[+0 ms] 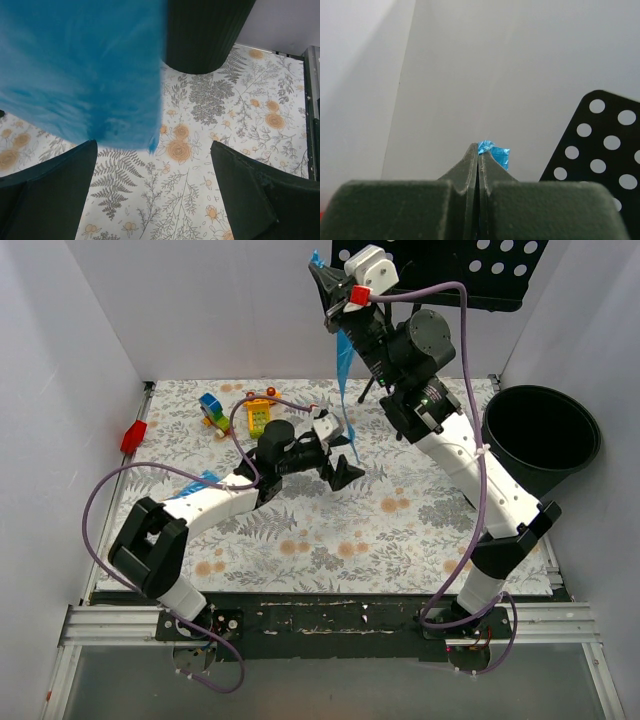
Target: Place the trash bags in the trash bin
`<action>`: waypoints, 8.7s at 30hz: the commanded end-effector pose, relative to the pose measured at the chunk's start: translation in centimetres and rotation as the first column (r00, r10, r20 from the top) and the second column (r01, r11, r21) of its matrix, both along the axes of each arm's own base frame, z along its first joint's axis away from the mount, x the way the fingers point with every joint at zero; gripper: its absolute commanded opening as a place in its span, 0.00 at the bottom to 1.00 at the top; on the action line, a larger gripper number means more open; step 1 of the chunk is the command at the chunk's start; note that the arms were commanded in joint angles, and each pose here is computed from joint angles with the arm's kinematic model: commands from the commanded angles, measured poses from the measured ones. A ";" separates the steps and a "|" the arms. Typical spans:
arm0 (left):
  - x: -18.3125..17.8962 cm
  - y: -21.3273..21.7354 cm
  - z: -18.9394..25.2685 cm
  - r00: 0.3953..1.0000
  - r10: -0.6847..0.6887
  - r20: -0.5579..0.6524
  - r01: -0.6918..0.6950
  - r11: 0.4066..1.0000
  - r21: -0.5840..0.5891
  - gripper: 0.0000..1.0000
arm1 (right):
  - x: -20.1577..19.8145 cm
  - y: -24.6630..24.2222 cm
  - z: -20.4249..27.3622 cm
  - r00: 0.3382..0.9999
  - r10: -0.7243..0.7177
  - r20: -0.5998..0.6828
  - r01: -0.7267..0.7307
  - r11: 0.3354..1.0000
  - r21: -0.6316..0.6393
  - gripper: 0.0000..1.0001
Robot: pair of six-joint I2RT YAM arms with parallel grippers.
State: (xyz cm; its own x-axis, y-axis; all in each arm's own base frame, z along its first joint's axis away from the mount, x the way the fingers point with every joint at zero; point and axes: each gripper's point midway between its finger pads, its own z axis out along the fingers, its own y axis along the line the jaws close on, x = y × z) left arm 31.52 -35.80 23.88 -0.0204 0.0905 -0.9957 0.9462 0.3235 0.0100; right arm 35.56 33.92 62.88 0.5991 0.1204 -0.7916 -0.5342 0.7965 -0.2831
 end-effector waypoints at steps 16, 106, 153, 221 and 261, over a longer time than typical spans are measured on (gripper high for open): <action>3.5 3.1 -0.2 0.972 0.212 -0.099 -0.209 0.977 0.036 0.86 | 0.6 -2.8 0.5 0.987 -0.158 -0.042 0.162 0.978 0.130 0.01; -3.2 12.1 0.4 0.194 -0.272 -0.943 0.093 0.962 -0.258 0.00 | -12.7 1.3 -35.7 0.745 0.519 -0.419 -0.564 0.155 -0.811 0.77; 0.0 16.5 13.1 0.935 -0.082 0.346 0.009 0.978 0.207 0.76 | -10.4 -0.7 -29.5 0.669 0.320 -0.671 -0.743 0.320 -0.588 0.01; -1.0 7.7 9.4 0.735 -0.315 0.601 0.022 0.896 0.443 0.00 | -8.3 -1.2 -28.3 0.512 0.118 -0.851 -0.724 0.592 -0.353 0.44; 0.9 7.4 8.9 0.811 -0.246 0.531 -0.032 0.887 0.461 0.00 | -6.7 -0.5 -29.7 0.295 0.157 -0.943 -0.742 0.659 -0.122 0.46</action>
State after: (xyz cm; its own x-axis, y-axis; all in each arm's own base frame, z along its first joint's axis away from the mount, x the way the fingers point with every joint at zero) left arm 32.37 -28.44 31.06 0.5879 0.4756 -0.6544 0.7406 0.0091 0.6719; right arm 28.04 32.85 33.01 -0.4147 -0.4108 -0.8119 -0.9099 0.1951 0.3661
